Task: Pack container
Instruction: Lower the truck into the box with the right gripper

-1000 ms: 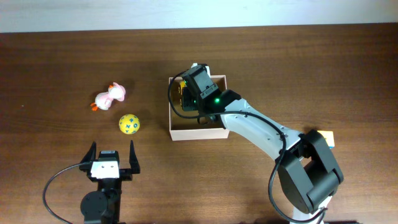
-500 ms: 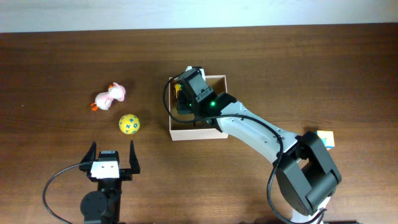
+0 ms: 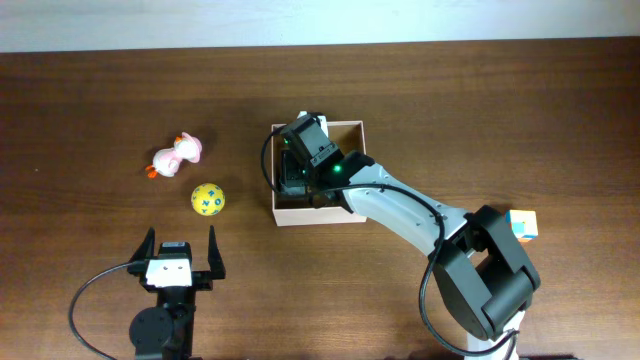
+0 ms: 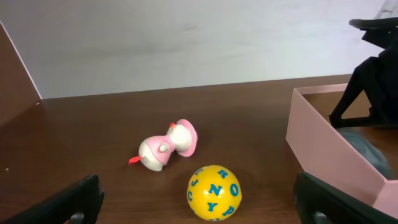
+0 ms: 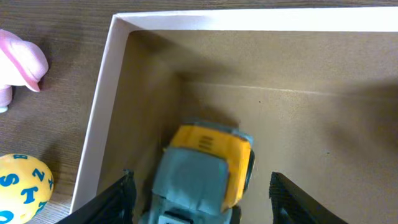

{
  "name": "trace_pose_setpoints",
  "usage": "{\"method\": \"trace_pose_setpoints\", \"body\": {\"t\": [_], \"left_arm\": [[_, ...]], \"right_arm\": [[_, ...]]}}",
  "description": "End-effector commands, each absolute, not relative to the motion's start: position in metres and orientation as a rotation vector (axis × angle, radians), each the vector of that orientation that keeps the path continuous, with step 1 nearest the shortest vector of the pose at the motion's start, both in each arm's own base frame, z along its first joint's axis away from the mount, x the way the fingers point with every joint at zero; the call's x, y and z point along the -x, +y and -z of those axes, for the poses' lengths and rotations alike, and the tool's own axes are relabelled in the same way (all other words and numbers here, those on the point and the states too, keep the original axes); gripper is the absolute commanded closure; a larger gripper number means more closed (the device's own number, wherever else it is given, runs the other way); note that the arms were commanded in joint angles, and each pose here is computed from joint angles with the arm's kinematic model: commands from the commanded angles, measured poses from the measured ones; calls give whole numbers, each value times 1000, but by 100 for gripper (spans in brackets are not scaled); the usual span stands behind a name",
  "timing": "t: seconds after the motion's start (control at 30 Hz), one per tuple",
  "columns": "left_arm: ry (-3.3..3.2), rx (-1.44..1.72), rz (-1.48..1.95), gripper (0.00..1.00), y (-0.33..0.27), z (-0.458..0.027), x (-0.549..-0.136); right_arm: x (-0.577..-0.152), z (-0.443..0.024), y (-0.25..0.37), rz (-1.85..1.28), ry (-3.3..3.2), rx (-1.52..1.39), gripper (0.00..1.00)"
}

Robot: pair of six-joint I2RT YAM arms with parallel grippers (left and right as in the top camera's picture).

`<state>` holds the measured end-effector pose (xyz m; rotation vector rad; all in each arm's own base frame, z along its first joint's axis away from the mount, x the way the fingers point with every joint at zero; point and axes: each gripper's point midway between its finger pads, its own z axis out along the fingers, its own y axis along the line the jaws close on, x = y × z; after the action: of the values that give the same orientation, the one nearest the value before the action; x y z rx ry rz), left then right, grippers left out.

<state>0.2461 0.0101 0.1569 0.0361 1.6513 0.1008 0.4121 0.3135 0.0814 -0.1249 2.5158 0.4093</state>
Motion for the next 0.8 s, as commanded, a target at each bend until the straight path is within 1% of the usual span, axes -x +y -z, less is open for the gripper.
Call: {"method": "trace_pose_setpoints", "body": {"t": [0.0, 0.1, 0.17, 0.27, 0.33, 0.37, 0.43, 0.53, 0.67, 0.73, 0.77], "left_arm": [[1651, -52, -110, 1, 10, -156, -246], [1651, -52, -110, 1, 10, -156, -246], [1651, -52, -110, 1, 10, -156, -246], [1651, -52, -110, 1, 10, -156, -246], [1651, -52, -110, 1, 10, -156, -246], [1651, -52, -110, 1, 10, -156, -246], [1651, -52, -110, 1, 10, -156, -246], [1651, -52, -110, 1, 10, -156, -246], [1651, -52, -110, 1, 10, -156, -246], [1651, -52, -110, 1, 10, -156, -246], [1651, -52, -110, 1, 10, -156, -246]], "right_arm": [[-416, -84, 318, -408, 2497, 119, 37], [-417, -87, 319, -402, 2489, 141, 33], [-419, -96, 320, -393, 2480, 174, 31], [-418, -114, 318, -375, 2489, 187, 32], [-416, -127, 316, -361, 2500, 205, 44], [-412, -138, 313, -347, 2520, 208, 64], [-406, -146, 309, -328, 2550, 212, 74], [-392, -143, 305, -326, 2615, 234, 81], [-372, -124, 296, -286, 2720, 262, 85], [-363, -115, 294, -265, 2753, 276, 92], [-359, -111, 294, -260, 2764, 286, 93]]}}
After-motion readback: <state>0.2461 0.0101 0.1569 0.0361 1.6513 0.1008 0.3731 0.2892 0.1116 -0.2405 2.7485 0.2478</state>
